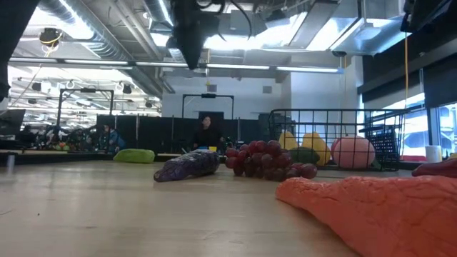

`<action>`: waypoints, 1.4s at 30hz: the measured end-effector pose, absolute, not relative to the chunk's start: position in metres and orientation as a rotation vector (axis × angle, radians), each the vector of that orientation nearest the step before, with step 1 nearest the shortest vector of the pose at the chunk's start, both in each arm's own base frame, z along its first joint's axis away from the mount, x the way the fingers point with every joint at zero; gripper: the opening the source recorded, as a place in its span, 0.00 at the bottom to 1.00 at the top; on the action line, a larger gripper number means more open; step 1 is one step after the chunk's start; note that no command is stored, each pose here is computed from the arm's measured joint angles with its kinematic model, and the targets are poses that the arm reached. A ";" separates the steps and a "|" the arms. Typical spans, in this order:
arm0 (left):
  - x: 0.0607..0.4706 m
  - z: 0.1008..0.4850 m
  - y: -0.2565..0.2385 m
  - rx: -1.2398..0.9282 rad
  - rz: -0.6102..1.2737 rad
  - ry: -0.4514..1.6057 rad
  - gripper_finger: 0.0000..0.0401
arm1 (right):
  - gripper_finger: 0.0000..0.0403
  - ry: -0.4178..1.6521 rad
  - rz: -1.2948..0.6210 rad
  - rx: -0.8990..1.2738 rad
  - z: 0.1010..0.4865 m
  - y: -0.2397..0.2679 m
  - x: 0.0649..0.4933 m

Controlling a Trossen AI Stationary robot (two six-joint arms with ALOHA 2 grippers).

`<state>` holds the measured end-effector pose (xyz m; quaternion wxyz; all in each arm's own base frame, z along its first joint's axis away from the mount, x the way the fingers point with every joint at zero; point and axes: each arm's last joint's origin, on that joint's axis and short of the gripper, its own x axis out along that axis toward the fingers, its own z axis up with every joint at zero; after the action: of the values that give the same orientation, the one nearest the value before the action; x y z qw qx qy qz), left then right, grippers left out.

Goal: Build produce basket
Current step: Put the red grapes into the black wire basket

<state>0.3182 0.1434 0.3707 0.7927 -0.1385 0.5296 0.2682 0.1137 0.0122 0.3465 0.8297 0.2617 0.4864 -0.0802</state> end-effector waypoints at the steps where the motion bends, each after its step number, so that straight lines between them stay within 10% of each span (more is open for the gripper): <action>1: 0.313 0.374 0.141 -0.305 0.582 1.147 0.10 | 0.00 1.047 -0.173 0.579 0.346 0.015 0.116; 20: 0.264 0.419 0.082 -0.285 0.592 1.133 0.10 | 0.01 0.888 -0.058 0.654 0.330 0.048 0.219; 42: 0.264 0.420 0.060 -0.260 0.537 1.154 0.10 | 0.28 0.718 -0.206 0.672 0.245 -0.004 0.348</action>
<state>0.2635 0.0598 0.4201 0.7963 -0.1210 0.5372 0.2502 0.3475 -0.0043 0.2448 0.8764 0.3221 0.3442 -0.0988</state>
